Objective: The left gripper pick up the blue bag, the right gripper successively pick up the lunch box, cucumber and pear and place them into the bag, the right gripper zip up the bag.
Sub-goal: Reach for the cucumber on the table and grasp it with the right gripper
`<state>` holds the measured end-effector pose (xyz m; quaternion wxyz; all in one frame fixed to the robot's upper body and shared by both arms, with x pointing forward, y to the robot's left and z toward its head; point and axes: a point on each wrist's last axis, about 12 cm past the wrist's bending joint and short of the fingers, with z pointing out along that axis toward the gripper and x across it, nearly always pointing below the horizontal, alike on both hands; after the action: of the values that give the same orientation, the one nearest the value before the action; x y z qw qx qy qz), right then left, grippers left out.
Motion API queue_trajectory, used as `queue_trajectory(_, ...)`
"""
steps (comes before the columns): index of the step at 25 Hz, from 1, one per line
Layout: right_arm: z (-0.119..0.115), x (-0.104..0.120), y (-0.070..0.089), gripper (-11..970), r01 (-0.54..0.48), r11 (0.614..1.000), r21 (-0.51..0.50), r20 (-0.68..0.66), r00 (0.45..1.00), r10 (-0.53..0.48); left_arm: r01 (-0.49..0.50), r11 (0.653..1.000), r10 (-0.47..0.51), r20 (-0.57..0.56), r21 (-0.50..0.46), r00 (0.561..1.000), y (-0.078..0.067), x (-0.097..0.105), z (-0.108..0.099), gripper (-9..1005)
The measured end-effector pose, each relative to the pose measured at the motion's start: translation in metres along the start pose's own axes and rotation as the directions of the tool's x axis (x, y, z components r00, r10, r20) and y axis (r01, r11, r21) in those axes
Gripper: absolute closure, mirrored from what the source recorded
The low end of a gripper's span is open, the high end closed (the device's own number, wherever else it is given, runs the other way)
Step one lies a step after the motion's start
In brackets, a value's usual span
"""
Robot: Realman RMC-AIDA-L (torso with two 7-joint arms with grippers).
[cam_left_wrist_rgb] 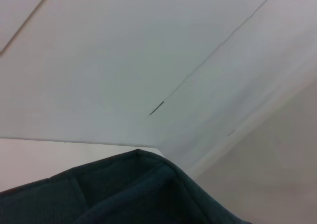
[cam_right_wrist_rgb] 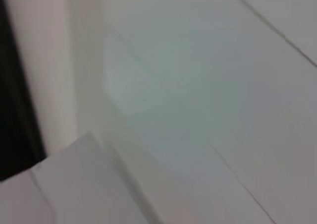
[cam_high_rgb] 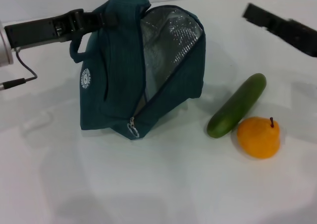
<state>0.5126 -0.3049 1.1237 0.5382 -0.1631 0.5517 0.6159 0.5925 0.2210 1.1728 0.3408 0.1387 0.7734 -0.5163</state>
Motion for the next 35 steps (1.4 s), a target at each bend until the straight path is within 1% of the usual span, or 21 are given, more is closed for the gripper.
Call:
queue_trajectory(3,-0.016,-0.014,0.009,702,0.093,0.995,-0.026,-0.031,0.995,-0.094,0.001,1.000,-0.001,0.001,-0.003,1.000,0.001,0.001,-0.001,927)
queue_trajectory(6,-0.032,-0.029,0.017,700,0.158,0.986,-0.044,-0.095,0.982,-0.161,-0.007,1.000,0.007,0.007,-0.005,1.000,0.002,0.001,-0.002,927)
queue_trajectory(10,-0.043,-0.050,0.024,565,0.225,0.970,-0.087,-0.226,0.944,-0.239,-0.013,1.000,0.013,0.010,-0.004,1.000,0.003,0.001,-0.002,927)
queue_trajectory(12,-0.046,-0.061,0.026,498,0.257,0.961,-0.104,-0.313,0.908,-0.277,-0.020,1.000,0.020,0.010,-0.002,1.000,0.003,0.001,-0.001,927)
queue_trajectory(14,-0.046,-0.068,0.026,417,0.266,0.958,-0.106,-0.384,0.878,-0.287,-0.027,1.000,0.027,0.011,-0.003,1.000,0.003,0.001,-0.001,927)
queue_trajectory(16,-0.043,-0.080,0.024,336,0.284,0.955,-0.087,-0.487,0.824,-0.290,-0.030,1.000,0.030,0.013,-0.004,0.999,0.003,0.001,0.000,927)
queue_trajectory(17,-0.042,-0.083,0.023,295,0.291,0.954,-0.075,-0.518,0.806,-0.286,-0.031,1.000,0.031,0.014,-0.005,0.999,0.003,0.001,0.000,927)
queue_trajectory(19,-0.037,-0.095,0.021,284,0.333,0.942,-0.046,-0.602,0.743,-0.292,-0.026,1.000,0.026,0.018,-0.001,1.000,0.005,0.002,0.002,927)
queue_trajectory(20,-0.033,-0.102,0.019,278,0.364,0.931,-0.030,-0.652,0.698,-0.294,-0.026,1.000,0.026,0.018,-0.001,1.000,0.005,0.002,0.002,927)
queue_trajectory(21,-0.030,-0.107,0.019,278,0.385,0.923,-0.026,-0.680,0.670,-0.299,-0.019,1.000,0.019,0.021,0.007,1.000,0.005,0.003,0.004,927)
queue_trajectory(25,-0.014,-0.130,0.015,277,0.468,0.883,-0.029,-0.789,0.532,-0.308,-0.002,1.000,0.001,0.032,0.028,0.999,0.006,0.003,0.008,927)
queue_trajectory(26,-0.011,-0.134,0.013,276,0.476,0.879,-0.033,-0.806,0.507,-0.305,-0.003,1.000,0.002,0.035,0.026,0.999,0.007,0.003,0.009,927)
queue_trajectory(27,-0.005,-0.139,0.011,276,0.485,0.874,-0.039,-0.831,0.470,-0.297,-0.005,1.000,0.005,0.038,0.024,0.999,0.007,0.003,0.010,927)
queue_trajectory(30,0.009,-0.148,0.005,274,0.491,0.869,-0.058,-0.885,0.378,-0.273,-0.017,1.000,0.016,0.045,0.013,0.999,0.007,0.001,0.014,927)
queue_trajectory(32,0.021,-0.150,0.001,273,0.481,0.873,-0.078,-0.923,0.297,-0.246,-0.024,1.000,0.024,0.047,0.009,0.999,0.007,0.000,0.015,927)
queue_trajectory(33,0.029,-0.150,-0.002,273,0.472,0.877,-0.090,-0.945,0.237,-0.224,-0.026,1.000,0.026,0.049,0.006,0.998,0.008,0.000,0.017,927)
queue_trajectory(35,0.039,-0.150,-0.005,272,0.464,0.880,-0.106,-0.962,0.175,-0.208,-0.028,1.000,0.028,0.050,0.004,0.998,0.010,0.001,0.019,927)
